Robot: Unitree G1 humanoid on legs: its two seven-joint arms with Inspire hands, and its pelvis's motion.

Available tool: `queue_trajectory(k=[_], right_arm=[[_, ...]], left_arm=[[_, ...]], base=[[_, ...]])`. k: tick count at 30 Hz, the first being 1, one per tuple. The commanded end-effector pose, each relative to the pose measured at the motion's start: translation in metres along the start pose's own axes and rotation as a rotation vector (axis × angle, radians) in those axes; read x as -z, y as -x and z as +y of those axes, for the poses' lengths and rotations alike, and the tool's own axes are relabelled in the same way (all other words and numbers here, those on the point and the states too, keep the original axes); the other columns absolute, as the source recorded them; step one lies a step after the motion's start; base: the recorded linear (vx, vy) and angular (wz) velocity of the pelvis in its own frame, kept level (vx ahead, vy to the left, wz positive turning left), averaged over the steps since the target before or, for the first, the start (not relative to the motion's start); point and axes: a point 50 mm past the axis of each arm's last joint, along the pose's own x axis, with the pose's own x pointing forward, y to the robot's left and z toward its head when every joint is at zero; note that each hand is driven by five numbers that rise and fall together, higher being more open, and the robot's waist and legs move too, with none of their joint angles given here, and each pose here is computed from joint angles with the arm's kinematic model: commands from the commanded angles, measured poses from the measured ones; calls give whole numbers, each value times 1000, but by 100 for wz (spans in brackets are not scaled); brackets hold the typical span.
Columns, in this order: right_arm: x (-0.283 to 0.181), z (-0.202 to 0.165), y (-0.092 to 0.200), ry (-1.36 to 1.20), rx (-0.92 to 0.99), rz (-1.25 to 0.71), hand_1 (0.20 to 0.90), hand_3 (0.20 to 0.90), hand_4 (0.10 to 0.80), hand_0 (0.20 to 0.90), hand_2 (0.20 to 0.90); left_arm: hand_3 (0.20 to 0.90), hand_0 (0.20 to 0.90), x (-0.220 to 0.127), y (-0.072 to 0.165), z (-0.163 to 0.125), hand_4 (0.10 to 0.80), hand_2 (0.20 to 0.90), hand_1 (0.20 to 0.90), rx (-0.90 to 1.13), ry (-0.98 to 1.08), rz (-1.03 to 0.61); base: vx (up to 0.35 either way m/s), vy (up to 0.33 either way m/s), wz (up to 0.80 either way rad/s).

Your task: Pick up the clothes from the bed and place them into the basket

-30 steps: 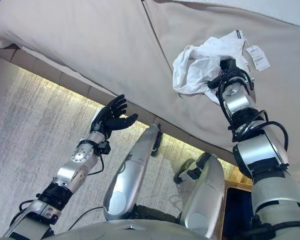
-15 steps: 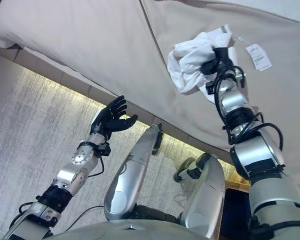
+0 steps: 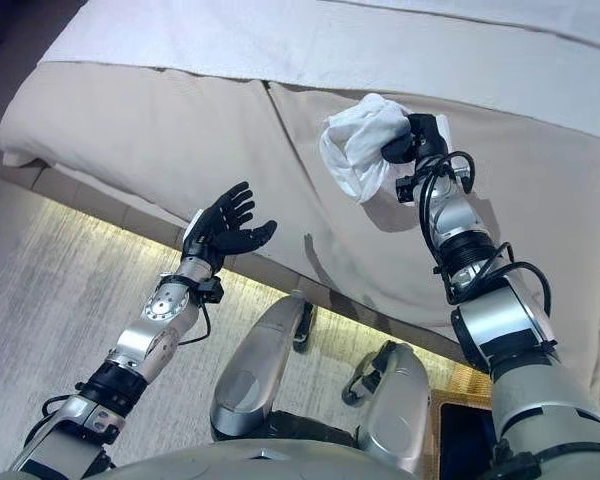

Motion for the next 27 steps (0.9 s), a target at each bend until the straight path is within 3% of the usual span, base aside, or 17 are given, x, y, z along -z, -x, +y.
queue_trajectory(k=[1,16,19,27], right_arm=[[-60,-29,0,-114,87,-285,300,200,100,300,300],[-52,-104,17,-130,202,-327,300,200,100,300,300],[-49,-111,23,-148,212,-352,300,200,100,300,300],[-30,-145,39,-129,346,-315,300,200,100,300,300]], left_arm=[[900,900,-32,-7,0,800,900,900,-7,-23,-156],[900,900,-15,-4,22,800,900,900,-112,-49,-70],[900,900,-14,7,39,800,900,900,-187,-18,-82],[900,900,-15,2,41,800,900,900,-134,-61,-80]], base=[[-12,-38,-17],[-2,-63,-26],[-4,-74,-76],[-7,-33,-51]])
